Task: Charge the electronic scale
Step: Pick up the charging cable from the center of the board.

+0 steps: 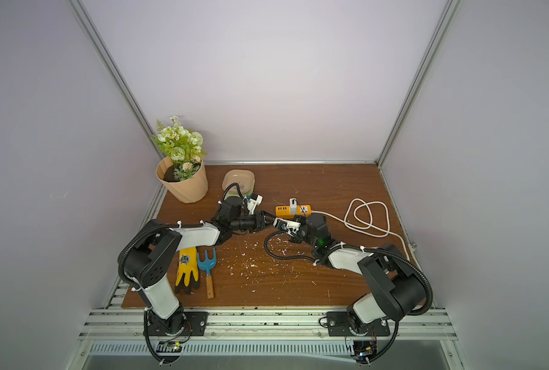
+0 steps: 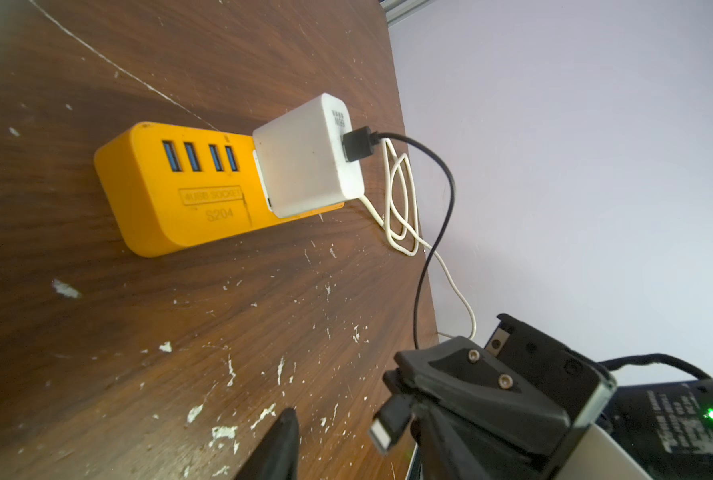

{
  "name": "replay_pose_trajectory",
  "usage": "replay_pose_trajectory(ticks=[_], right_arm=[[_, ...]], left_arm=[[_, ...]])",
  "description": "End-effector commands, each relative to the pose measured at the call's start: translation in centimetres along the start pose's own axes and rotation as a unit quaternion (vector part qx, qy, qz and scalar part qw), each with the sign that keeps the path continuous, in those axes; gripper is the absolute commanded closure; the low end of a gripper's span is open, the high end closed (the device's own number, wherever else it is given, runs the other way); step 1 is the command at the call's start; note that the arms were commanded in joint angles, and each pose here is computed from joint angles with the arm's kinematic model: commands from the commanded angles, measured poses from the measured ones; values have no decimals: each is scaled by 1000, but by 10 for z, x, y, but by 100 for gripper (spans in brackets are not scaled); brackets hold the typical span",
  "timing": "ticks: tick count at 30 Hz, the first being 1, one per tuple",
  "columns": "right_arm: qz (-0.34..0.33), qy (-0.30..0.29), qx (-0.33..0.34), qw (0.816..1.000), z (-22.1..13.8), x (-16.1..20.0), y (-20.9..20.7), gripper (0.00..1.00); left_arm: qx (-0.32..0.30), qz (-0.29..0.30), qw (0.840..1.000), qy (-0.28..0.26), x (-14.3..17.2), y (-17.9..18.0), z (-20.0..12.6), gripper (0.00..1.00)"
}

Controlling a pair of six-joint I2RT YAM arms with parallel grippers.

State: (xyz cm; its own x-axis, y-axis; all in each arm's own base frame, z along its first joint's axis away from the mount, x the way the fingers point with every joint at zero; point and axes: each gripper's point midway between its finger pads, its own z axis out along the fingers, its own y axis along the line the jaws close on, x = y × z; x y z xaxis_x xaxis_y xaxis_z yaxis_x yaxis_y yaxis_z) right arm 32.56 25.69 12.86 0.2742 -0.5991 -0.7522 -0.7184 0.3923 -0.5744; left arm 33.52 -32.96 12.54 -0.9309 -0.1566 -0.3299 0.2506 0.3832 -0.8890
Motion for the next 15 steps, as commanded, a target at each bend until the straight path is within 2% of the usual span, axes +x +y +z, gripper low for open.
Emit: replay_pose_trajectory(ticks=[1, 7, 15], right_arm=[[-1, -32, 0, 999, -4, -13, -3, 100], [0, -28, -1, 1000, -5, -11, -1, 99], [2, -33, 1, 999, -5, -13, -4, 99]], left_arm=[[30, 10, 999, -5, -8, -19, 3, 54], [47, 8, 999, -4, -8, -26, 4, 65], [49, -3, 999, 3, -3, -22, 7, 66]])
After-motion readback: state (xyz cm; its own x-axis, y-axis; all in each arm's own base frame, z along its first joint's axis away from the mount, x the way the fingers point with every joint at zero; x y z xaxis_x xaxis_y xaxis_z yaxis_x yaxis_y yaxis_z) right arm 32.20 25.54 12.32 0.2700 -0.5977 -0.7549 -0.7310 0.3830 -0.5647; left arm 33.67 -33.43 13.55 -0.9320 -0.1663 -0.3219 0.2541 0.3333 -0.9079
